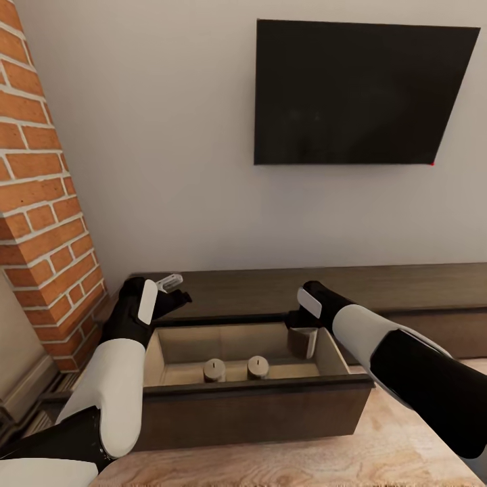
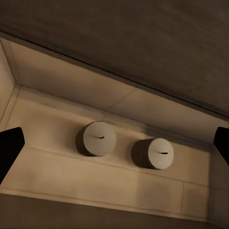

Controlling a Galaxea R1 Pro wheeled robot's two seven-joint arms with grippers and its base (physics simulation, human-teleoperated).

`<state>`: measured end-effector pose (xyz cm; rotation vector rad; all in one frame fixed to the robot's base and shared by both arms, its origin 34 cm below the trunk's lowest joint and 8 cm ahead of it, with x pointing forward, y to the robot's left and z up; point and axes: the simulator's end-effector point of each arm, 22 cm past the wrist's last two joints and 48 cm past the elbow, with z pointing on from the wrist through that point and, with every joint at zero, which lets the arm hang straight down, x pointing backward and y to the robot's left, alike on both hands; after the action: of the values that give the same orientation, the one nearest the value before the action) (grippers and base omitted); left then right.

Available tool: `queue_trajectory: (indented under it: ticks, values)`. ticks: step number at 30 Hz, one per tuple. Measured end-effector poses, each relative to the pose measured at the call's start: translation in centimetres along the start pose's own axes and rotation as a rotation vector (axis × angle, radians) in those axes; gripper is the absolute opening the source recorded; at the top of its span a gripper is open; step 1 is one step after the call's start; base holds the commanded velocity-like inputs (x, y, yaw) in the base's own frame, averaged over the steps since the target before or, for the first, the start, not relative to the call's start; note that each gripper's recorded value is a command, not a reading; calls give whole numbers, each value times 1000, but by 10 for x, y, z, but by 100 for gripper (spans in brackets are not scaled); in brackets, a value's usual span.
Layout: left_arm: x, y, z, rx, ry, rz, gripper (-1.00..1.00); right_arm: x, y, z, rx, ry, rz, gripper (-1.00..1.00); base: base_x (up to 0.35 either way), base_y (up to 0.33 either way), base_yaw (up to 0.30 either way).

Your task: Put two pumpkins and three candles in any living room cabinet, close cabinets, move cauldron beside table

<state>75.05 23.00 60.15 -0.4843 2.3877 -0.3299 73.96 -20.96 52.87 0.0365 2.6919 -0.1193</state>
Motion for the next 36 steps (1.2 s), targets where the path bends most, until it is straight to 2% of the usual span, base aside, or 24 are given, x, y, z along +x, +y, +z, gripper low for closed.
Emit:
queue_trajectory:
  ticks: [12,19,24,25,36]
  values:
    - [17,11,28,-20,44,-7,100,15,3,31,0,50,-3,-100,0,0,0]
    - [27,18,44,-33,70,-10,100,17,6,49,-1,43,6,-100,0,0,0]
    - [27,18,44,-31,70,-10,100,15,5,50,0,32,10,-100,0,0,0]
    - [27,18,44,-31,70,-10,100,15,5,50,0,31,9,100,0,0,0]
    - [32,19,46,-34,84,-11,100,15,2,50,1,30,14,100,0,0,0]
